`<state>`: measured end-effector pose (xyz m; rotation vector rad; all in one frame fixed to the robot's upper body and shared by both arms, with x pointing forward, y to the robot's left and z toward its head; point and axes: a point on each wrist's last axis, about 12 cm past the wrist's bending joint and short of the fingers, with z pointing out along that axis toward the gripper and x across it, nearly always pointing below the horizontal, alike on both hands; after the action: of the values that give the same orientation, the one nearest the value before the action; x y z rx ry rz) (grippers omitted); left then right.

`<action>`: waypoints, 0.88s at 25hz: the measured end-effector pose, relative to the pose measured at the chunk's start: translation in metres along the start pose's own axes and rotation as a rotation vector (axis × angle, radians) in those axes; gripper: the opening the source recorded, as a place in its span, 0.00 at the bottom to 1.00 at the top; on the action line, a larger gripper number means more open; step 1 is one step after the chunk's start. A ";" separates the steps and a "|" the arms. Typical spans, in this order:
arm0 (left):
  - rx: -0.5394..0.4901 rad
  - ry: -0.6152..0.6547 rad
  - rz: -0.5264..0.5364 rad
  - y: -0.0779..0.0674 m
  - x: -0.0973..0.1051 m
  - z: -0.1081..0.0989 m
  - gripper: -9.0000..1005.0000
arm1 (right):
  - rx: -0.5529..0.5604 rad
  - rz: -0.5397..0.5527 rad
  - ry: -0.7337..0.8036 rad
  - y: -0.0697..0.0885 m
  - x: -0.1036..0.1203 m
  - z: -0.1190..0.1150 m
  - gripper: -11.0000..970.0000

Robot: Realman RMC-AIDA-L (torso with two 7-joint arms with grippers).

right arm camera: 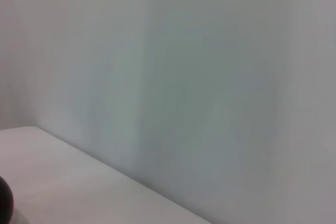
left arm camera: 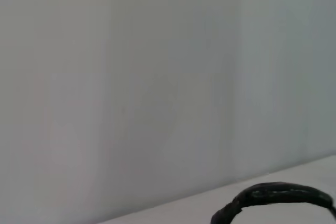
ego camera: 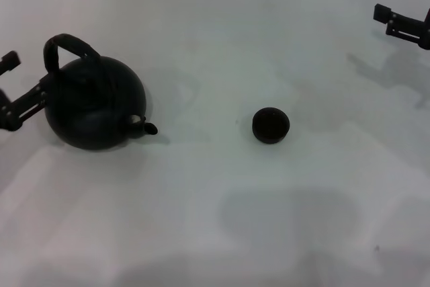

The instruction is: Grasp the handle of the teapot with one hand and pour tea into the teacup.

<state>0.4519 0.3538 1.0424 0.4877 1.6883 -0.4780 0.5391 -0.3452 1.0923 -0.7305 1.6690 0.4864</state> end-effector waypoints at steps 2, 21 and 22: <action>-0.004 -0.013 -0.006 -0.002 0.001 -0.009 0.76 | 0.000 0.000 -0.001 -0.001 0.000 0.000 0.85; -0.427 -0.315 -0.037 0.000 0.014 -0.095 0.76 | 0.130 0.038 -0.114 -0.003 0.008 -0.043 0.85; -0.427 -0.315 -0.037 0.000 0.014 -0.095 0.76 | 0.154 0.041 -0.133 -0.003 0.010 -0.050 0.85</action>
<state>0.3725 0.4079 1.0440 0.0640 1.4409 -0.1961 0.5043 -0.3824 1.0939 -0.5404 1.5801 0.4211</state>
